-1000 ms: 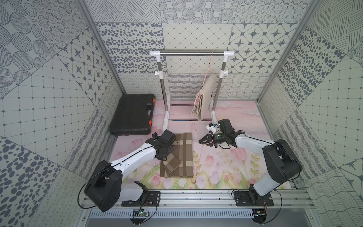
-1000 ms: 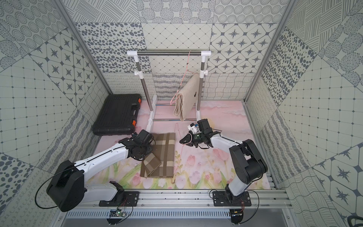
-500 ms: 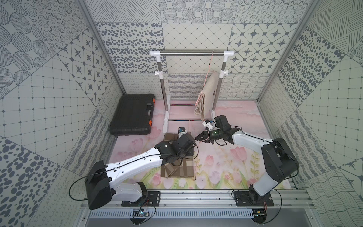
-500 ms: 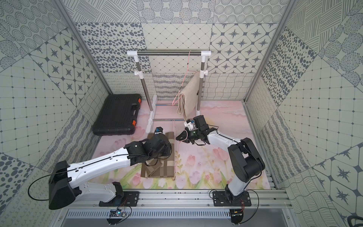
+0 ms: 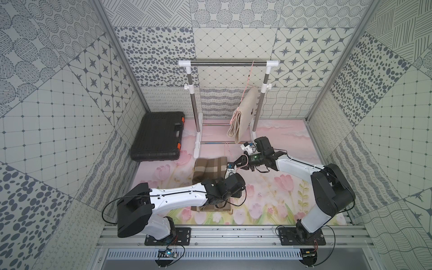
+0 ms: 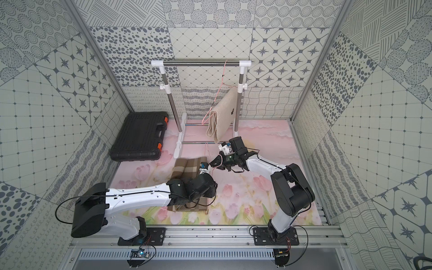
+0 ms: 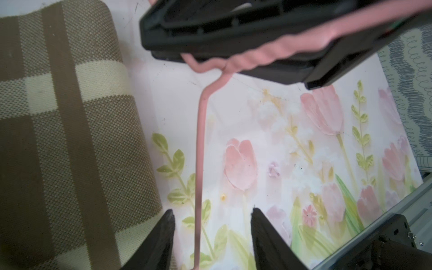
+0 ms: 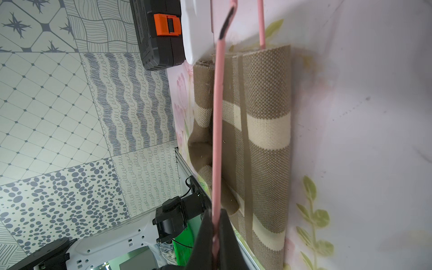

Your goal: Hang the scarf on the hanger

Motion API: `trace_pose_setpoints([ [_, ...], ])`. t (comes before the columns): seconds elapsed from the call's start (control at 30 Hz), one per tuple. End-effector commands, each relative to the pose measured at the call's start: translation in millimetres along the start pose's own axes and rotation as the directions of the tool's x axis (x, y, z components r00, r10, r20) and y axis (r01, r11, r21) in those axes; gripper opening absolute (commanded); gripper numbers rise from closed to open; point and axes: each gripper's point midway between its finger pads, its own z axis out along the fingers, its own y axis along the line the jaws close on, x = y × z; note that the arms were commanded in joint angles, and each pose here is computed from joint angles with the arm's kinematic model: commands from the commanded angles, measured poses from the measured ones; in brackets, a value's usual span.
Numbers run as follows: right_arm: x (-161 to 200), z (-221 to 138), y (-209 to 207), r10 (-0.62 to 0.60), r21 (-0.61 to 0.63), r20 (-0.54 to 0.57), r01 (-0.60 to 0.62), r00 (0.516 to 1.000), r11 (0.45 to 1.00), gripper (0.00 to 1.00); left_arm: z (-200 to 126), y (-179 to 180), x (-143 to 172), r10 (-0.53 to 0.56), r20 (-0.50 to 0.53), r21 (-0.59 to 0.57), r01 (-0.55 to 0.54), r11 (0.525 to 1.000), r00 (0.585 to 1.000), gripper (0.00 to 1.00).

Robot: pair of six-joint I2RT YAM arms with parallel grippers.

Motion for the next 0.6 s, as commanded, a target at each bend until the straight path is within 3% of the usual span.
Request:
trace_pose_setpoints([
  [0.0,-4.5,-1.6,7.8,-0.059,-0.004,0.026,0.059,0.998,0.998,0.0,9.1,-8.2,-29.3,0.004,0.143,-0.039,0.001,0.999,0.99,0.56],
  [0.13,-2.0,-2.2,7.9,-0.062,-0.004,0.023,0.062,0.998,0.998,0.0,17.1,-5.5,-37.9,0.052,0.189,-0.093,-0.035,0.995,0.981,0.52],
  [0.37,0.6,-2.8,4.8,-0.057,0.004,0.02,0.057,0.998,0.998,0.0,23.1,-2.0,-41.2,0.104,0.169,-0.179,-0.073,0.981,0.98,0.12],
  [0.47,0.3,-3.0,4.8,-0.059,0.005,0.021,0.059,0.998,0.998,0.0,20.4,7.7,-34.4,0.098,0.14,-0.21,-0.068,0.975,0.985,0.01],
  [0.57,0.0,-3.5,6.0,-0.066,0.004,0.023,0.066,0.998,0.998,0.0,19.6,11.9,-29.7,0.101,0.124,-0.22,-0.072,0.973,0.987,0.0],
])
